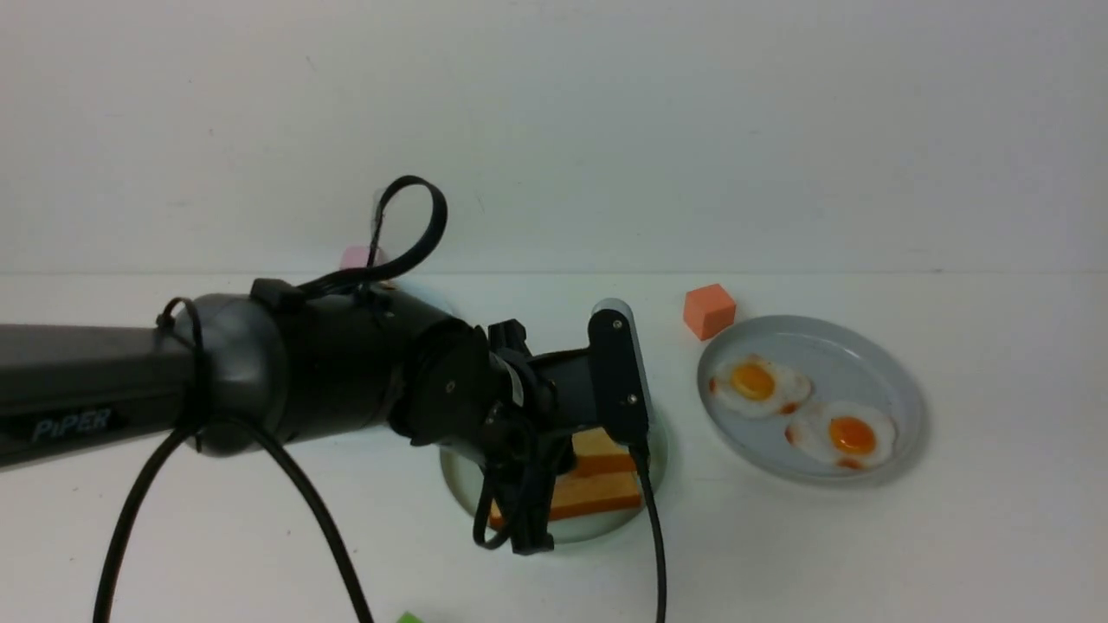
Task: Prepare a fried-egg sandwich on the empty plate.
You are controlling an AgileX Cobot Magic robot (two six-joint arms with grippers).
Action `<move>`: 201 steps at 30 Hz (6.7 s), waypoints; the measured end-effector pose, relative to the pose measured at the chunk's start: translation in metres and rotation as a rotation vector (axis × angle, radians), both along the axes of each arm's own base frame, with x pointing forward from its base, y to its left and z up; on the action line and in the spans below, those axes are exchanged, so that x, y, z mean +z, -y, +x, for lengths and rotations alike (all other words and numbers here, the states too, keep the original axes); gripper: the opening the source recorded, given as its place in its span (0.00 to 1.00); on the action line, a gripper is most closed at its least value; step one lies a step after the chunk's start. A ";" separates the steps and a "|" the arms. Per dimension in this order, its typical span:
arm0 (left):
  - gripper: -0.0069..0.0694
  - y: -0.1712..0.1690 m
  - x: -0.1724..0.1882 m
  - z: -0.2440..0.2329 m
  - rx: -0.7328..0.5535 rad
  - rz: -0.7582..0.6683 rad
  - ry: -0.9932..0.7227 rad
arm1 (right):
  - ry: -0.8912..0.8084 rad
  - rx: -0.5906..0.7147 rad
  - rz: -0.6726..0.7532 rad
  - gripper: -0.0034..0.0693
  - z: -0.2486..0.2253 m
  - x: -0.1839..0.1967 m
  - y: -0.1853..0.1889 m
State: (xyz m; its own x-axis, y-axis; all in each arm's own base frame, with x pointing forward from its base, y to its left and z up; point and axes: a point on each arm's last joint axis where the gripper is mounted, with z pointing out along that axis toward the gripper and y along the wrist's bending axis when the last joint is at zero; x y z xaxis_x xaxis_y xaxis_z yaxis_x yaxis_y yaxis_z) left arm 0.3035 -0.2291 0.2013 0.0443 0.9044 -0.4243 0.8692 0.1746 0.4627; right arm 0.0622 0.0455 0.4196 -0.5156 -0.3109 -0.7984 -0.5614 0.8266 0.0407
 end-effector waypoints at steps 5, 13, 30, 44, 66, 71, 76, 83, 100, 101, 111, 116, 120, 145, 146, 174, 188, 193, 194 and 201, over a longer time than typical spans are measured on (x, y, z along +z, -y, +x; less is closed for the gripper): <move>0.14 0.001 -0.004 0.000 -0.009 0.006 -0.010 | -0.002 0.002 0.003 0.12 0.000 0.000 0.000; 0.14 0.002 -0.019 0.002 -0.010 0.030 -0.045 | -0.011 0.010 0.012 0.12 -0.001 0.000 -0.001; 0.30 0.002 -0.020 0.001 -0.011 0.041 -0.062 | -0.016 0.015 0.019 0.12 -0.002 0.000 -0.002; 0.62 -0.010 0.053 -0.022 0.131 -0.157 -0.042 | -0.015 0.015 0.020 0.13 -0.001 0.000 -0.002; 0.07 -0.160 0.153 -0.238 0.272 -0.985 0.038 | -0.125 0.065 0.037 0.16 -0.010 -0.005 -0.006; 0.07 -0.173 0.106 -0.251 0.274 -1.030 0.058 | -0.132 0.068 0.038 0.17 -0.011 -0.005 -0.006; 0.07 -0.173 0.079 -0.250 0.293 -0.994 0.030 | -0.132 0.068 0.038 0.18 -0.011 -0.005 -0.006; 0.07 -0.171 0.039 -0.248 0.332 -0.902 -0.035 | -0.134 0.065 0.037 0.19 -0.011 -0.006 -0.005; 0.07 -0.172 0.017 -0.249 0.354 -0.848 -0.073 | 0.299 -0.472 0.139 0.03 -0.018 -0.123 0.037; 0.07 -0.172 0.017 -0.249 0.354 -0.848 -0.073 | 0.301 -0.478 0.139 0.03 -0.016 -0.132 0.037; 0.08 -0.172 0.017 -0.249 0.355 -0.849 -0.075 | 0.314 -0.562 0.124 0.03 -0.010 -0.246 0.041; 0.08 -0.172 0.016 -0.249 0.355 -0.847 -0.077 | 0.317 -0.562 0.123 0.03 -0.010 -0.246 0.041; 0.09 -0.172 0.016 -0.249 0.355 -0.846 -0.077 | 0.317 -0.562 0.123 0.03 -0.010 -0.246 0.041; 0.07 -0.189 0.032 -0.245 0.483 -0.990 0.147 | 0.317 -0.562 0.122 0.05 -0.010 -0.246 0.041; 0.07 -0.191 0.032 -0.245 0.493 -0.995 0.156 | 0.317 -0.562 0.122 0.05 -0.010 -0.246 0.041; 0.07 -0.225 -0.033 -0.251 1.180 -1.099 0.153 | 0.317 -0.562 0.122 0.08 -0.010 -0.246 0.041; 0.07 -0.225 -0.033 -0.251 1.180 -1.100 0.152 | 0.317 -0.562 0.122 0.09 -0.010 -0.246 0.041; 0.08 -0.225 -0.033 -0.251 1.180 -1.101 0.152 | 0.317 -0.562 0.122 0.09 -0.010 -0.246 0.041; 0.08 -0.225 -0.033 -0.251 1.180 -1.101 0.152 | 0.317 -0.562 0.122 0.09 -0.010 -0.246 0.041; 0.08 -0.225 -0.033 -0.251 1.180 -1.101 0.152 | 0.317 -0.562 0.122 0.11 -0.010 -0.246 0.041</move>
State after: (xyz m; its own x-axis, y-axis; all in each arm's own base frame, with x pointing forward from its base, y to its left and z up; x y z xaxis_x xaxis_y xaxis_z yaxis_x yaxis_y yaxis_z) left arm 0.0521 -0.0045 0.1686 -0.3181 -0.2596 -0.9118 -0.0217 0.9635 -0.2668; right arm 0.0518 0.0041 0.1735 -0.3067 0.0397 -0.9510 -0.0460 0.9973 0.0565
